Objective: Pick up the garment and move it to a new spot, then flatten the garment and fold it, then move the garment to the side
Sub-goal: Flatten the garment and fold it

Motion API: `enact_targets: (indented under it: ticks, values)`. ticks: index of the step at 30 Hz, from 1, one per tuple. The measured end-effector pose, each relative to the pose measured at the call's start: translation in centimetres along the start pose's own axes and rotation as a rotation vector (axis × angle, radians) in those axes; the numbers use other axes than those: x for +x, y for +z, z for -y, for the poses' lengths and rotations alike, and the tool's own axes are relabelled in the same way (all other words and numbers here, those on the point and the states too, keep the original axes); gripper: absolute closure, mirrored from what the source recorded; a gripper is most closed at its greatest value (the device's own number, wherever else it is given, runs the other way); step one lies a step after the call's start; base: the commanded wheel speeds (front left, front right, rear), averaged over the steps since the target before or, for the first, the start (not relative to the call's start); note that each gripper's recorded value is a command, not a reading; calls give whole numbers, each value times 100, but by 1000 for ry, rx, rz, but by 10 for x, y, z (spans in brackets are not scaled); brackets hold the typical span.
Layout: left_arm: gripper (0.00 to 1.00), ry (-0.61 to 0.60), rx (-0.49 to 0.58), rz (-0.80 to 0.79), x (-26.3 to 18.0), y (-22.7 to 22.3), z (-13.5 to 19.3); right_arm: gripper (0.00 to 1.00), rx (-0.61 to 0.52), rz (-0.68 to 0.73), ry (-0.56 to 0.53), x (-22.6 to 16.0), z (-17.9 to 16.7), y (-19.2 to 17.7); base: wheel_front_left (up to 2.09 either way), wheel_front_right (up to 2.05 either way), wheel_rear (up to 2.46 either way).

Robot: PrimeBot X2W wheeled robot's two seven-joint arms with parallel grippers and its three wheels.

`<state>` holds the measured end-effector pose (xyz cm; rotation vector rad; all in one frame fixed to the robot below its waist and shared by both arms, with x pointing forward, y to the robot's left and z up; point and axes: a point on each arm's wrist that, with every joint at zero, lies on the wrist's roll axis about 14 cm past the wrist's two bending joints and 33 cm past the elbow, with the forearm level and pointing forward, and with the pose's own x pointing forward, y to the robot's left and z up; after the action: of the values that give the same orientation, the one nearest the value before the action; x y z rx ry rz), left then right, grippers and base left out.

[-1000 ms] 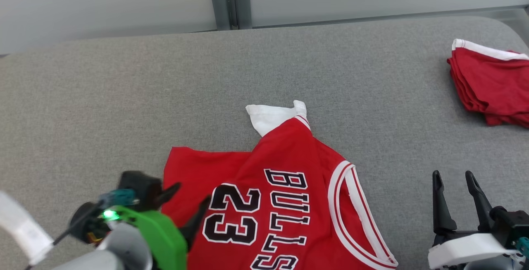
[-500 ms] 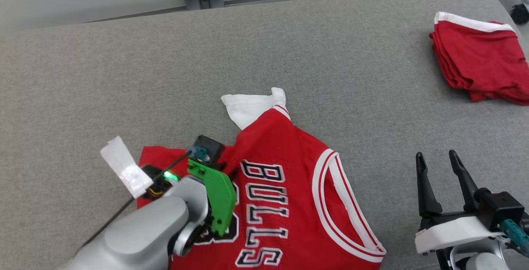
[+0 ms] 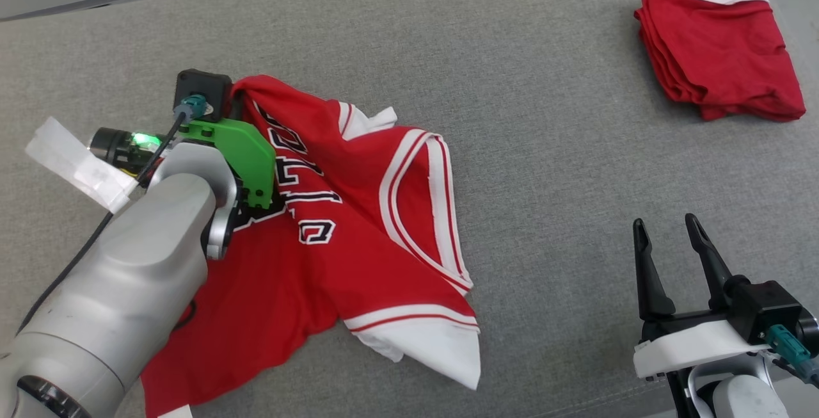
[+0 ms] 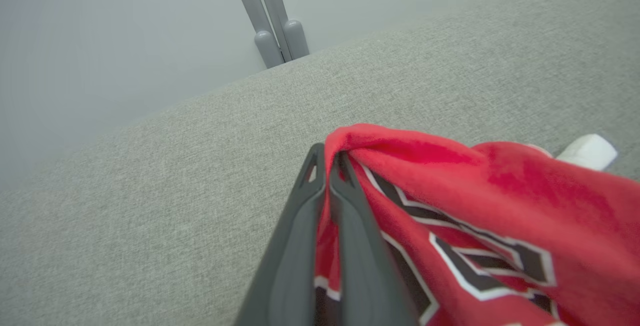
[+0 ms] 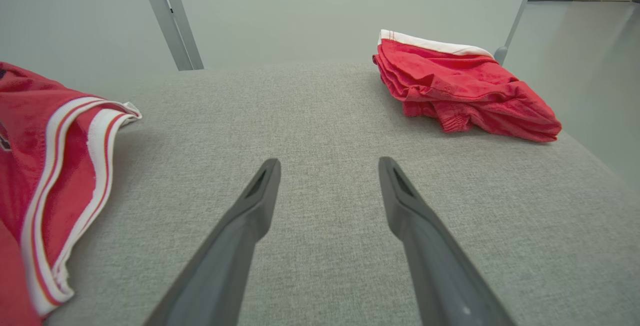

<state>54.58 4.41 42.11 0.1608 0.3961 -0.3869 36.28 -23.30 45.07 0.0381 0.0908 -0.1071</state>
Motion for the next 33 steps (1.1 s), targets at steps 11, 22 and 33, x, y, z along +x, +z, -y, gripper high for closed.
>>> enact_targets:
  ticks: [11,22,33]
  values:
    - [78,207,-77,142,14,30,-45,0,-5,-7,-2,1,0,-2,0,0,0]
    - [0,149,-314,261,-33,40,-34,0,38,14,8,-11,-4,4,0,0,0]
    - [0,413,-509,129,-173,-86,-65,0,66,18,18,-31,-6,4,0,0,0]
